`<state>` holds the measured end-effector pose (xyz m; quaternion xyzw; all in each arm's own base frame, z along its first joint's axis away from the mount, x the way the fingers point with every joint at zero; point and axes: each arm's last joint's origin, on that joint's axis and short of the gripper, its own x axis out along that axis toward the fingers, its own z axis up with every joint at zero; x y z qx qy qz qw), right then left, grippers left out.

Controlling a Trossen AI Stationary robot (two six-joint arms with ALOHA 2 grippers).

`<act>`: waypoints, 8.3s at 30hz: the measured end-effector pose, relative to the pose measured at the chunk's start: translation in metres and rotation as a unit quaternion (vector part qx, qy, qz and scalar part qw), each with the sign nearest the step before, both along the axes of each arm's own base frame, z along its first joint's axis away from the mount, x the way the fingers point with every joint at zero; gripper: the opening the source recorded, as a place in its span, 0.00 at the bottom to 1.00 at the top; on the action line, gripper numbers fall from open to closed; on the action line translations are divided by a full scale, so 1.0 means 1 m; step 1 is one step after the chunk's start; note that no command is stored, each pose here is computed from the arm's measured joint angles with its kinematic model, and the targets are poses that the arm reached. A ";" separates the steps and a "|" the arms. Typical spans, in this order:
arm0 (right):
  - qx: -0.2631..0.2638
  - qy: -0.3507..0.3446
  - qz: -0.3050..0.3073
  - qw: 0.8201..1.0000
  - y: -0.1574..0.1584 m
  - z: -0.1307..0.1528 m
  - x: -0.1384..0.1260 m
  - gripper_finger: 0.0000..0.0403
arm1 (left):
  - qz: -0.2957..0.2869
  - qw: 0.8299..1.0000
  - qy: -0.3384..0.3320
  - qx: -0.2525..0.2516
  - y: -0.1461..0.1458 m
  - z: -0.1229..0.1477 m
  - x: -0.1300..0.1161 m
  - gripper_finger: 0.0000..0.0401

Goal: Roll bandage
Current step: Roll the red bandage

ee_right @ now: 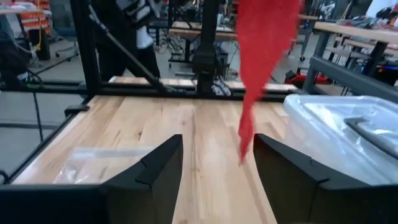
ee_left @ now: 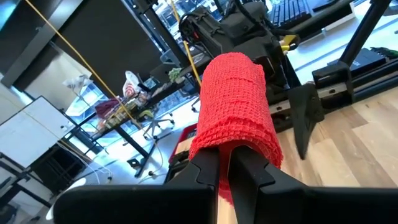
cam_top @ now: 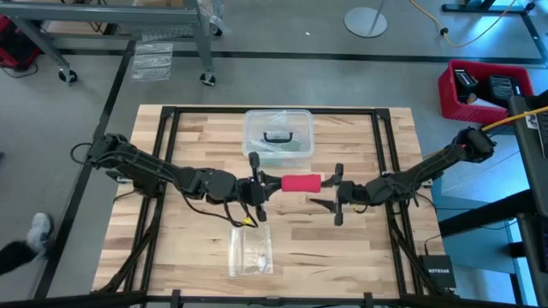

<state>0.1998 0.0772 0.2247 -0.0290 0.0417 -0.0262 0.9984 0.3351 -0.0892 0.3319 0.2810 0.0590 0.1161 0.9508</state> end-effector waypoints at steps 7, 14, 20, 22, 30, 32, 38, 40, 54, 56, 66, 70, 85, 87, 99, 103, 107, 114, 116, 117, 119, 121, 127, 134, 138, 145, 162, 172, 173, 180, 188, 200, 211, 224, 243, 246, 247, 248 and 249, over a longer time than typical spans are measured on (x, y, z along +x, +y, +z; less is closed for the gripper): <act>-0.006 -0.008 -0.014 1.000 0.001 0.007 0.003 0.50 | -0.001 1.000 0.008 -0.002 0.000 -0.002 0.000 0.03; 0.068 0.094 -0.001 0.993 0.001 -0.014 -0.001 0.50 | -0.002 0.998 0.052 -0.025 -0.003 -0.028 -0.005 0.03; 0.146 0.190 0.009 0.971 0.001 -0.032 -0.008 0.50 | 0.005 0.991 0.103 -0.087 0.002 -0.077 -0.013 0.03; 0.156 0.190 0.016 0.969 0.001 -0.031 -0.008 0.50 | 0.000 0.986 0.125 -0.110 0.003 -0.093 -0.015 0.03; 0.124 0.067 0.048 0.989 0.005 -0.009 0.002 0.50 | 0.004 0.977 0.152 -0.151 -0.001 -0.135 -0.007 0.03; 0.112 0.045 0.052 0.991 0.006 -0.006 0.005 0.50 | -0.003 0.981 0.138 -0.139 -0.002 -0.134 -0.004 0.03; 0.098 0.055 0.052 0.992 0.011 -0.015 0.015 0.50 | -0.012 0.987 0.116 -0.114 0.000 -0.126 -0.001 0.03; 0.089 0.071 0.049 0.992 0.011 -0.011 0.021 0.50 | -0.014 0.988 0.111 -0.109 0.000 -0.125 -0.001 0.03; 0.070 0.250 0.077 0.963 0.005 0.030 0.073 0.73 | -0.020 0.989 0.100 -0.111 -0.003 -0.122 -0.001 0.03; 0.069 0.256 0.084 0.961 0.006 0.029 0.079 0.74 | -0.021 0.989 0.099 -0.111 -0.003 -0.122 -0.001 0.03; 0.047 0.288 0.063 0.954 0.007 0.015 0.086 0.68 | -0.026 0.989 0.099 -0.105 -0.005 -0.122 -0.002 0.03; 0.034 0.296 0.062 0.953 0.006 0.013 0.085 0.62 | -0.026 0.989 0.098 -0.104 -0.005 -0.121 -0.002 0.03; 0.024 0.315 0.051 0.948 0.005 0.009 0.082 0.49 | -0.028 0.990 0.088 -0.110 -0.008 -0.120 -0.002 0.03; 0.022 0.315 0.051 0.947 0.005 0.009 0.082 0.43 | -0.030 0.989 0.088 -0.113 -0.010 -0.120 -0.003 0.04; 0.019 0.319 0.049 0.946 0.005 0.009 0.082 0.36 | -0.021 0.990 0.104 -0.092 -0.020 -0.121 -0.008 0.10; 0.019 0.323 0.043 0.945 0.004 0.008 0.081 0.36 | 0.016 0.990 0.118 -0.073 -0.024 -0.124 -0.013 0.11; 0.020 0.321 0.042 0.946 0.004 0.008 0.081 0.36 | 0.008 0.990 0.123 -0.065 -0.032 -0.123 -0.018 0.11; 0.021 0.320 0.044 0.946 0.005 0.008 0.081 0.36 | 0.033 0.986 0.125 -0.102 -0.032 -0.109 -0.033 0.11; 0.021 0.320 0.044 0.946 0.005 0.008 0.081 0.36 | 0.037 0.984 0.126 -0.121 -0.031 -0.110 -0.035 0.11; 0.021 0.319 0.044 0.946 0.005 0.008 0.082 0.36 | 0.038 0.983 0.128 -0.125 -0.029 -0.112 -0.036 0.11; 0.022 0.319 0.044 0.947 0.005 0.008 0.082 0.36 | 0.036 0.981 0.131 -0.142 -0.027 -0.120 -0.038 0.11; 0.023 0.317 0.046 0.947 0.005 0.009 0.082 0.36 | 0.034 0.976 0.125 -0.173 -0.022 -0.129 -0.041 0.11; 0.023 0.317 0.047 0.947 0.005 0.009 0.082 0.36 | 0.051 0.963 0.087 -0.251 -0.010 -0.141 -0.045 0.11; 0.023 0.316 0.047 0.947 0.005 0.009 0.082 0.37 | 0.036 0.954 0.089 -0.285 -0.010 -0.142 -0.044 0.21; 0.023 0.315 0.047 0.948 0.005 0.009 0.082 0.37 | 0.043 0.950 0.093 -0.295 -0.010 -0.147 -0.042 0.33; 0.028 0.300 0.049 0.952 0.006 0.012 0.084 0.37 | 0.051 0.941 0.106 -0.317 -0.006 -0.172 -0.030 0.43; 0.034 0.284 0.055 0.957 0.006 0.014 0.086 0.37 | 0.014 0.955 0.097 -0.279 0.011 -0.193 0.004 0.39; 0.034 0.283 0.056 0.957 0.006 0.015 0.086 0.37 | -0.009 0.962 0.089 -0.258 0.010 -0.188 0.007 0.24; 0.034 0.283 0.056 0.957 0.006 0.015 0.086 0.37 | -0.009 0.961 0.090 -0.261 0.010 -0.188 0.007 0.21; 0.034 0.286 0.055 0.956 0.006 0.014 0.086 0.37 | -0.038 0.938 0.102 -0.328 0.005 -0.190 0.006 0.02; 0.049 0.346 0.032 0.936 0.005 -0.010 0.081 0.37 | -0.043 0.898 0.158 -0.408 -0.011 -0.199 -0.002 0.01; 0.070 0.381 0.004 0.922 0.009 -0.063 0.094 0.37 | -0.033 0.884 0.159 -0.438 -0.016 -0.201 -0.004 0.00; 0.064 0.394 -0.047 0.916 0.010 -0.091 0.107 0.53 | -0.027 0.878 0.156 -0.451 -0.016 -0.201 -0.005 0.01; 0.051 0.438 -0.016 0.897 0.013 -0.062 0.111 0.69 | -0.027 0.878 0.156 -0.451 -0.016 -0.201 -0.005 0.01; 0.063 0.318 0.056 0.944 0.003 -0.082 0.034 0.58 | -0.031 0.873 0.144 -0.465 -0.018 -0.198 -0.004 0.01; 0.059 0.322 0.058 0.943 0.014 -0.086 0.026 0.58 | -0.025 0.861 0.150 -0.485 -0.023 -0.199 -0.007 0.00; 0.052 0.315 0.056 0.946 0.017 -0.085 0.026 0.58 | -0.023 0.857 0.153 -0.492 -0.025 -0.200 -0.008 0.00; 0.042 0.304 0.049 0.950 0.019 -0.084 0.025 0.57 | -0.020 0.852 0.156 -0.499 -0.027 -0.200 -0.009 0.00; 0.026 0.292 0.042 0.955 0.021 -0.082 0.026 0.57 | -0.020 0.849 0.157 -0.505 -0.029 -0.201 -0.010 0.01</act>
